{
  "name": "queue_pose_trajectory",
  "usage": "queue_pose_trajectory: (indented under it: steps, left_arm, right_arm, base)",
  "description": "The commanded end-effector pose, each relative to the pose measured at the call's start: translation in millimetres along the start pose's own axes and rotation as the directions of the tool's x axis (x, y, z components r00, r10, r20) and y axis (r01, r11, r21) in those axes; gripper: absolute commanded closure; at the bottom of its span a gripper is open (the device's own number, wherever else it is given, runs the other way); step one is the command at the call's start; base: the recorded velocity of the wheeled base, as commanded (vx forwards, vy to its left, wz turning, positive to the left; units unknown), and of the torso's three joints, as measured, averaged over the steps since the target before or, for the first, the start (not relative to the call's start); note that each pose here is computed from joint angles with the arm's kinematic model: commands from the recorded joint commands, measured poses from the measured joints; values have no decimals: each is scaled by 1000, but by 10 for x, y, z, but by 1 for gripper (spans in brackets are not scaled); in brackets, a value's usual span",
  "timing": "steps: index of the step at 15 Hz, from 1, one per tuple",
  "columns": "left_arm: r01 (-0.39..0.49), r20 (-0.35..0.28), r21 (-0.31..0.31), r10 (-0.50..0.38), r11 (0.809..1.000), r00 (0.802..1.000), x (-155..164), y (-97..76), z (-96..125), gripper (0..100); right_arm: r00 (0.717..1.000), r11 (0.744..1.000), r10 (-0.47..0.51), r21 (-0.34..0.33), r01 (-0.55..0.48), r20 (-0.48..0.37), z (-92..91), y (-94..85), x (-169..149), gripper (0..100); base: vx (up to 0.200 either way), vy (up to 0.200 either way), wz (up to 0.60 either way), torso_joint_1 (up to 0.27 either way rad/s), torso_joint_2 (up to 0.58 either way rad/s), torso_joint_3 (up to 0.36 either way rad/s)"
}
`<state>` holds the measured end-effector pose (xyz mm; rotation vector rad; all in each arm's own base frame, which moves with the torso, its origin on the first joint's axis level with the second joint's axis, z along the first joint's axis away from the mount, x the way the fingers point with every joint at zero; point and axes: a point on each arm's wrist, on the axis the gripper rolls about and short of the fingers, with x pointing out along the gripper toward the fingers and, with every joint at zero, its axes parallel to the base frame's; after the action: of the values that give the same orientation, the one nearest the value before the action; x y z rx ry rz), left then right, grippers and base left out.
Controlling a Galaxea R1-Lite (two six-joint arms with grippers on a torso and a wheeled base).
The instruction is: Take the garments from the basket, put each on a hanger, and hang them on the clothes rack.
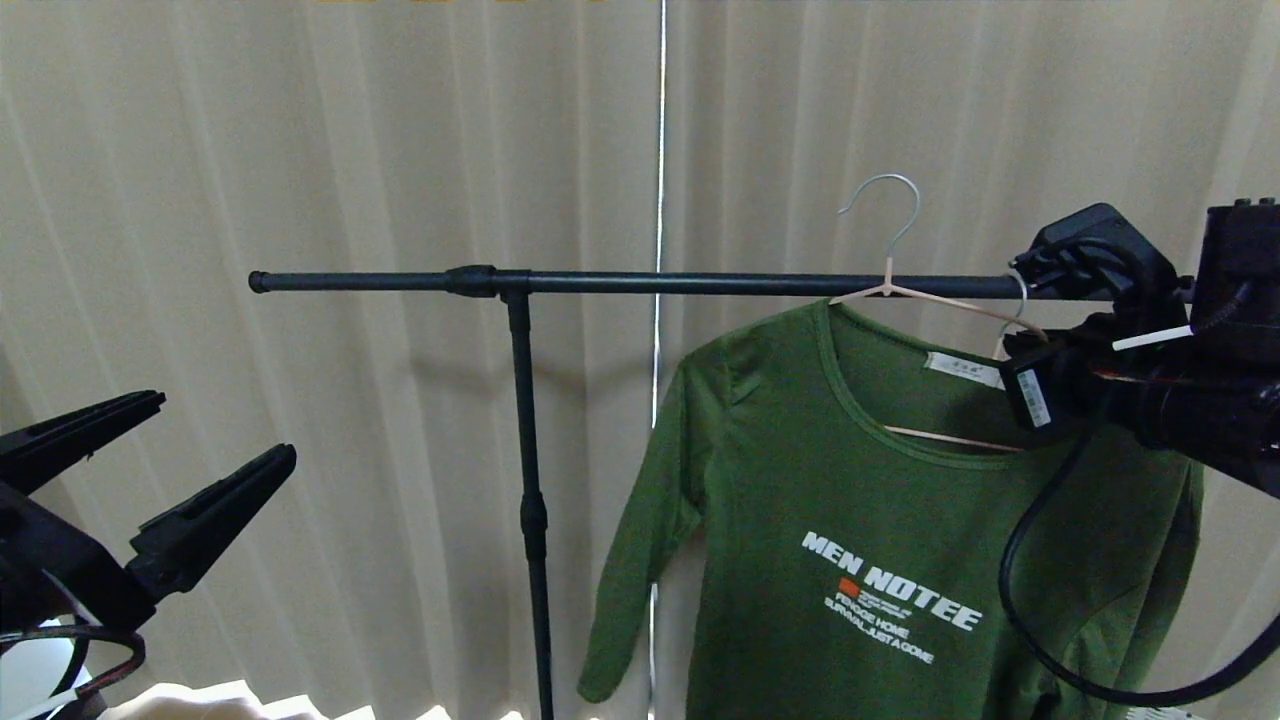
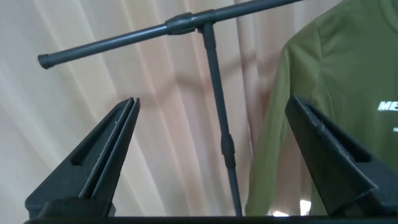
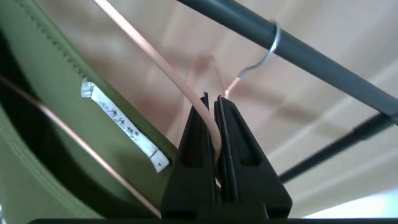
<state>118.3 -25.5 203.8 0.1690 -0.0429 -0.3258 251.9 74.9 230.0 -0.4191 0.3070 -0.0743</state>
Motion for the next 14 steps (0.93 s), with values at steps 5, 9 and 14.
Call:
queue_pose_trajectory:
  steps: [5, 9, 14]
  left_arm:
    - [4, -3, 2, -4, 1000, 1000, 1, -6, -10, 0]
    - [4, -5, 2, -4, 1000, 1000, 0, -6, -14, 0]
    - [6, -6, 1, -6, 1000, 1000, -8, -11, -23, 0]
  right_arm:
    - [995, 998, -60, -13, 59, -84, -10, 64, 541, 100]
    - [987, 997, -60, -54, 53, -146, -119, 264, 748, 100]
    - [975, 993, -103, -85, 88, -197, -211, 357, 937, 100]
  base:
    - [0, 0, 0, 0, 0, 0]
    - [0, 0, 0, 0, 0, 0]
    - [0, 0, 0, 0, 0, 0]
